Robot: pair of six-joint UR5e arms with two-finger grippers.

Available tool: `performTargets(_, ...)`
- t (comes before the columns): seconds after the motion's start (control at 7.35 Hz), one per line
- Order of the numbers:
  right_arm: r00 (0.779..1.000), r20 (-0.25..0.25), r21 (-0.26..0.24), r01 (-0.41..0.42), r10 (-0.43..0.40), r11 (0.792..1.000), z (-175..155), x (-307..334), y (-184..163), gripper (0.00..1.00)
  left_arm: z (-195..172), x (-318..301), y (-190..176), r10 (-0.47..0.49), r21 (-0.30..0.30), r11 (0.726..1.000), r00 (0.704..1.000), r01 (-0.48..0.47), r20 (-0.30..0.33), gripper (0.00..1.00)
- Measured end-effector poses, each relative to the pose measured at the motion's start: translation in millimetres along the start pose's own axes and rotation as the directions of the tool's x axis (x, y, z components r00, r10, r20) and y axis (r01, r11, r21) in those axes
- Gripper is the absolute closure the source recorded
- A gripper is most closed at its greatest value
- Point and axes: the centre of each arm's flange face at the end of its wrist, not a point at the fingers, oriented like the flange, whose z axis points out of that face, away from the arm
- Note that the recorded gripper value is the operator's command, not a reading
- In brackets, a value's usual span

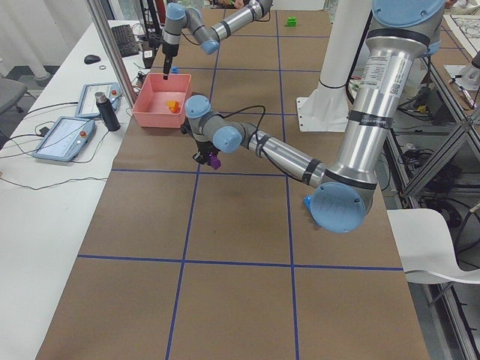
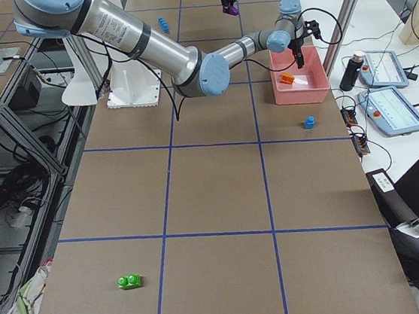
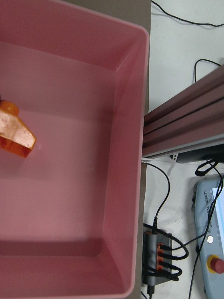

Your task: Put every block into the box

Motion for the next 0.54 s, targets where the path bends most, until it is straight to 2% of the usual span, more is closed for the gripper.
performTargets(0.27,0.996,-0.057,-0.048,0.067,-0.069,0.997,-38.7,59.9,-1.6,0.00,-34.9,41.4,-72.6,-0.156,0.081,0.984,0.987,0.158,-0.041,1.00)
performTargets(0.54,0.978,-0.106,-0.080,0.172,-0.180,0.982,-46.8,145.2,3.5,0.00,-59.2,74.1,-149.0,-0.238,0.133,0.960,0.968,0.246,-0.077,1.00)
